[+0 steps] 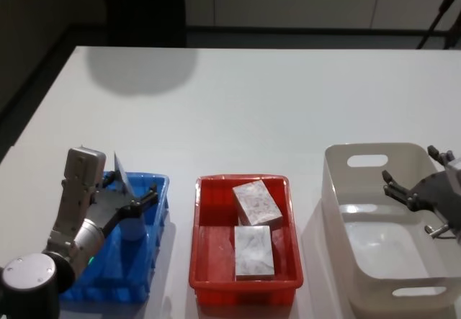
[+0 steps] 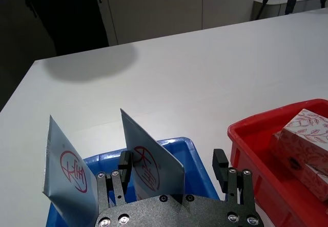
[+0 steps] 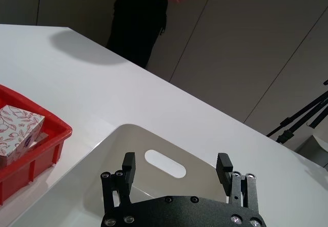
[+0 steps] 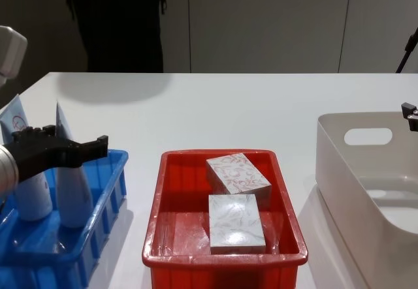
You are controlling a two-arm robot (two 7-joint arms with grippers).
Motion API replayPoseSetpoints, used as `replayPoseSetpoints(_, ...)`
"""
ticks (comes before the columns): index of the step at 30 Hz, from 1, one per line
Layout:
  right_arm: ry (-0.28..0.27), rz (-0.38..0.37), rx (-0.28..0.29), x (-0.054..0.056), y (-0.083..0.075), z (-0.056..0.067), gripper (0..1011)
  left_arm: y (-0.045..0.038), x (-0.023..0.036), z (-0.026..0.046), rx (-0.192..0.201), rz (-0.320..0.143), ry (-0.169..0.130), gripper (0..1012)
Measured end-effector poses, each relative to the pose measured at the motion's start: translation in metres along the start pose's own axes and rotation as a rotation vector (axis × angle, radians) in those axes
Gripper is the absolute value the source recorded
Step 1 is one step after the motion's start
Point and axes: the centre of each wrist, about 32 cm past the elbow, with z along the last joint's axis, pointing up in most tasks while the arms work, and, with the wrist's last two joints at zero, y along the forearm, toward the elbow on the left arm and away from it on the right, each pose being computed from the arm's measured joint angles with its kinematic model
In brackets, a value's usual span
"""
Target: Bimanual collaborative sorting of washing and personal care products
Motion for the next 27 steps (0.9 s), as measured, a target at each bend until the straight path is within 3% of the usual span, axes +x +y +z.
replayPoseSetpoints(27, 0.000, 0.000, 0.000, 0.000, 0.000, 0.000, 1001, -0.0130, 0.0055, -0.0005, 0.021, 0.036, -0.005, 1002)
